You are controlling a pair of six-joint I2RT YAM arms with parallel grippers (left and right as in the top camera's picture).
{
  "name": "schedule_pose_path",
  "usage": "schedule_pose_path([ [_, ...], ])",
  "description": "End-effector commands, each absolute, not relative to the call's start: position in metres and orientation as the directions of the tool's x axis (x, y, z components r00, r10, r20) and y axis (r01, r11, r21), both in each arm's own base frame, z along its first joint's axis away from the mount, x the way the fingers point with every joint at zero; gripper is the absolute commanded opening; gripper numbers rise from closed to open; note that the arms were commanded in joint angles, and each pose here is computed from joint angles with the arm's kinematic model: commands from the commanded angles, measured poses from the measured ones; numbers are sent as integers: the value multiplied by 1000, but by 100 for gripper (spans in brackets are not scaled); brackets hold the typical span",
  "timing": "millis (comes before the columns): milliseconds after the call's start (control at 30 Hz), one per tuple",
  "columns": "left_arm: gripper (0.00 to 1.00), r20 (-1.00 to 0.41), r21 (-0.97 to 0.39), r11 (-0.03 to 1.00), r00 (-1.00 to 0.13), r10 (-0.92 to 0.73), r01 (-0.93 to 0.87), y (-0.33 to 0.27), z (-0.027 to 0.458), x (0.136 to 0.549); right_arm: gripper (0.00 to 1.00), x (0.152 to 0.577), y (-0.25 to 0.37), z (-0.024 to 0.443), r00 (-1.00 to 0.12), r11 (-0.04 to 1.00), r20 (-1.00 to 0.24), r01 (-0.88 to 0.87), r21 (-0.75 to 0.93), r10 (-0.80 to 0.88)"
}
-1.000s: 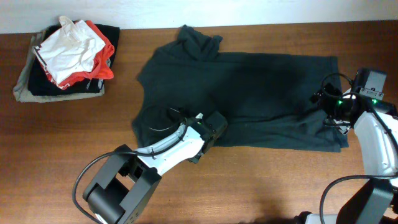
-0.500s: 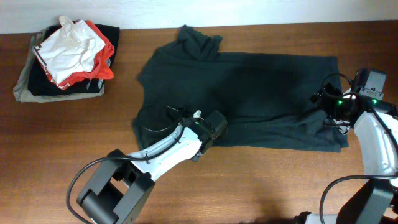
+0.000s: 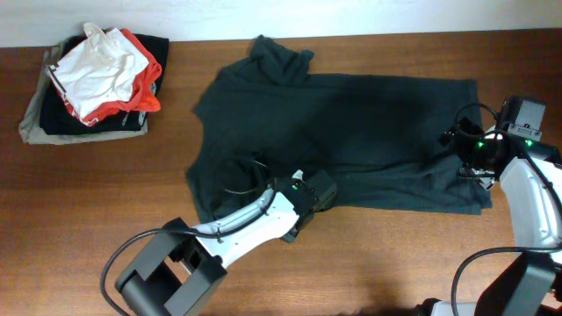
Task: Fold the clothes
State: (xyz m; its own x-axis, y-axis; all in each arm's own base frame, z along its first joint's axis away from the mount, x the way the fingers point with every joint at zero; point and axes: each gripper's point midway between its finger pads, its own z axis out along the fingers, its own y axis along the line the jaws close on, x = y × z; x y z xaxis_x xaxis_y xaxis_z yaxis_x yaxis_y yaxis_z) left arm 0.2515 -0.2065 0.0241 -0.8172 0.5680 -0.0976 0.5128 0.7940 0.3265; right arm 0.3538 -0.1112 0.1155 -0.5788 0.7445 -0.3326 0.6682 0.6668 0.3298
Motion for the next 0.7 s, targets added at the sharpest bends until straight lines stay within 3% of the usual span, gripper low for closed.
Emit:
schedule_pose_path([
  [0, 59, -132, 335, 813, -831, 540, 476, -202, 29, 256, 99, 357, -112, 117, -584, 678, -348, 663, 317, 733],
  [667, 57, -66, 380, 803, -853, 518, 459, -185, 2, 264, 99, 356, -112, 117, -587, 678, -342, 665, 314, 734],
])
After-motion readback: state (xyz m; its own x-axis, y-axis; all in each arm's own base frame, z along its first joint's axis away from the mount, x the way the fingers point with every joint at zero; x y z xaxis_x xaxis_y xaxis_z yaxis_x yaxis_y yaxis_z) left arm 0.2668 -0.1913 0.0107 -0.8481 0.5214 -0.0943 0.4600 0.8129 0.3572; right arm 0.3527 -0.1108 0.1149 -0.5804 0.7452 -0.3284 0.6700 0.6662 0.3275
